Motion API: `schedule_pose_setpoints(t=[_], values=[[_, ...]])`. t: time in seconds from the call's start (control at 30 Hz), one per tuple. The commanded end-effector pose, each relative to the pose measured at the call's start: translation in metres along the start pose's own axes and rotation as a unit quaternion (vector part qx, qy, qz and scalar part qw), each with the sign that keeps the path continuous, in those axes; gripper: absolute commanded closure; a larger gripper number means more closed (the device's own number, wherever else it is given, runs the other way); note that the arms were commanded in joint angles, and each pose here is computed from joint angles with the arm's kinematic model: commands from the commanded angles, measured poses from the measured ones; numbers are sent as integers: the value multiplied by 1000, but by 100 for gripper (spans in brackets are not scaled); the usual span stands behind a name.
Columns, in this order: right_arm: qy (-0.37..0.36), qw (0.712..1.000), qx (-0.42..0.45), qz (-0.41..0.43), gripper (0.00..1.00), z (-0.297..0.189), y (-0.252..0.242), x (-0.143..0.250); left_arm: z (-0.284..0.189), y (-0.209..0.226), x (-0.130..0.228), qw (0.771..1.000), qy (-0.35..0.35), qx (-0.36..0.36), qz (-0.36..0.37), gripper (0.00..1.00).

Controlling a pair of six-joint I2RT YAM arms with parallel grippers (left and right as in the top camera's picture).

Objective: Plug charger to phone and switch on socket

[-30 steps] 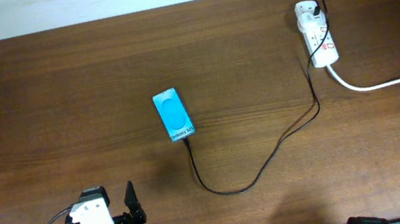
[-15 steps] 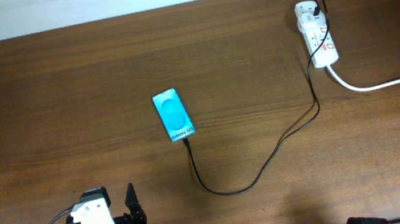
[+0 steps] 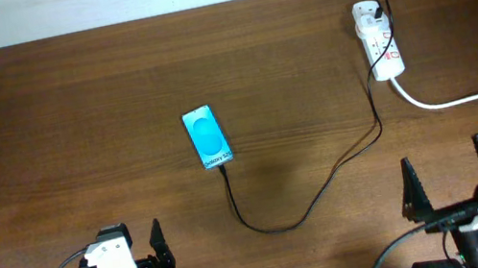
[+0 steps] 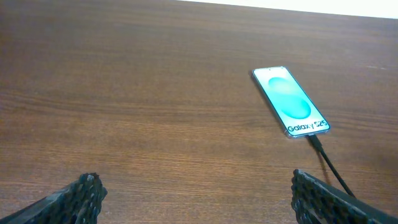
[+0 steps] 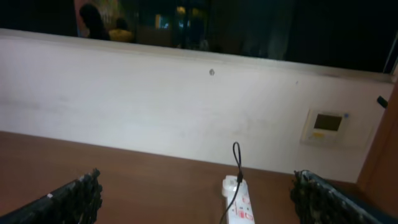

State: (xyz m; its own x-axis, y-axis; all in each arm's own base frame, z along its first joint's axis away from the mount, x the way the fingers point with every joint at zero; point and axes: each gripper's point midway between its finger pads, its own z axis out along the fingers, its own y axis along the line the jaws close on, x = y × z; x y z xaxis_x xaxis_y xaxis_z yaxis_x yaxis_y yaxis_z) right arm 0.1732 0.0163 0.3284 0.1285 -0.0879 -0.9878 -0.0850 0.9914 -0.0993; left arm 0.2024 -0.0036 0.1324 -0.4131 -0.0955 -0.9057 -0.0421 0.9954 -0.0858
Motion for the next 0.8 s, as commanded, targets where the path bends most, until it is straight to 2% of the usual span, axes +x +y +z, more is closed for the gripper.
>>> schedule_pose_setpoints(t=[0.0, 0.27, 0.43, 0.6, 0.77], values=[[8, 1000, 11, 3, 2, 16, -5, 28, 0, 0, -1, 1000, -3, 0, -4, 1], [6, 1000, 18, 17, 2, 49, -8, 106, 0, 0, -1, 1000, -3, 0, -4, 1], [50, 997, 54, 22, 2, 52, -18, 153, 0, 0, -1, 1000, -3, 0, -4, 1], [105, 992, 66, 8, 2, 48, -19, 183, 0, 0, -1, 1000, -3, 0, -4, 1], [106, 992, 64, 0, 2, 48, -18, 183, 0, 0, -1, 1000, -3, -1, -4, 1]])
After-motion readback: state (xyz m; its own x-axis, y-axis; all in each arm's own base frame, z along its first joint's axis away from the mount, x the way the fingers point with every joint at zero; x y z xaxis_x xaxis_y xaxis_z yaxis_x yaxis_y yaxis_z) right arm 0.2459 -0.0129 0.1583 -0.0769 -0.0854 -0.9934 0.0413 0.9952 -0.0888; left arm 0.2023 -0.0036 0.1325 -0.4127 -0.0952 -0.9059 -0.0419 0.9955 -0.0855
